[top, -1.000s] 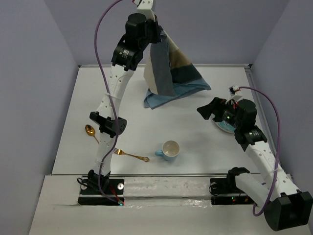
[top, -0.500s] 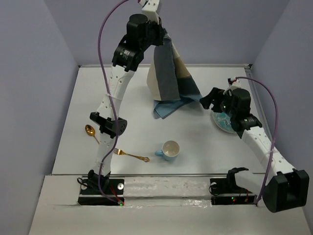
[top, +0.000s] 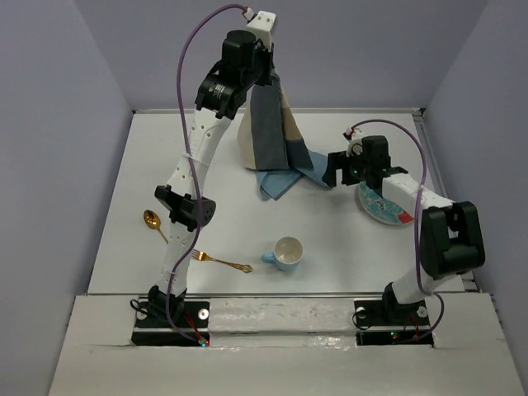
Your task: Set the dinner table for one person
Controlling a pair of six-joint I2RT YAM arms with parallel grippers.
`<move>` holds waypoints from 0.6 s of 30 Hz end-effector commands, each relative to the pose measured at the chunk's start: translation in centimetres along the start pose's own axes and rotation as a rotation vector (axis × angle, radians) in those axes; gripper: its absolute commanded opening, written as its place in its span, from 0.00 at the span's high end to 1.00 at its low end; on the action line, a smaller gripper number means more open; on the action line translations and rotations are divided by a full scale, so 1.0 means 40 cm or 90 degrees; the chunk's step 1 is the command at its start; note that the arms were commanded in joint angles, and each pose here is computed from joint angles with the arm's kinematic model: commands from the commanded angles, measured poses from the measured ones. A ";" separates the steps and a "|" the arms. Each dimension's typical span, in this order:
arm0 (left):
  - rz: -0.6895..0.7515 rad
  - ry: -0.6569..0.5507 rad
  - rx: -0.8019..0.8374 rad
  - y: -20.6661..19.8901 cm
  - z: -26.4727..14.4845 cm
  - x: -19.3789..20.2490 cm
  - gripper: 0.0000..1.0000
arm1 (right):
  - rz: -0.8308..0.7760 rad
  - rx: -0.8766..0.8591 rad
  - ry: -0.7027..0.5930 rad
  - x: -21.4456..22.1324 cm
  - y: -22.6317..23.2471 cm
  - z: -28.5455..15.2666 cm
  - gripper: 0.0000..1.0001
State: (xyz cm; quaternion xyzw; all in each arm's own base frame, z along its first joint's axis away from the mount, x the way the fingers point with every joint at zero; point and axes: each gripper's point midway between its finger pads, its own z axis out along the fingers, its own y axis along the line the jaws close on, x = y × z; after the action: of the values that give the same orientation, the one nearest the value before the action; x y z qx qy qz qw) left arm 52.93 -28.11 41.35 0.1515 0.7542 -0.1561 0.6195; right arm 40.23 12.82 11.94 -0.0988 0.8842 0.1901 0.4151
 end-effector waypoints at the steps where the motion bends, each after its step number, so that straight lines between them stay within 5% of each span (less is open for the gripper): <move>1: 0.017 -0.047 0.003 0.005 -0.026 -0.066 1.00 | -0.130 -0.081 -0.048 -0.087 0.048 0.023 0.07; 8: 0.015 -0.048 0.001 0.009 -0.018 -0.062 1.00 | -0.098 -0.179 0.032 0.009 0.107 0.071 0.11; 18: 0.017 -0.049 0.000 0.011 -0.019 -0.064 1.00 | -0.104 -0.103 0.085 0.045 0.067 0.157 0.16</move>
State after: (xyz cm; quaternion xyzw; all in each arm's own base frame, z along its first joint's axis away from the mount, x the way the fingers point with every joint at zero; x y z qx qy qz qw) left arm 53.12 -27.90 41.18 0.1539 0.7550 -0.1524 0.6189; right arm 40.38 17.72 5.66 -0.2090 0.8866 0.2508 0.3275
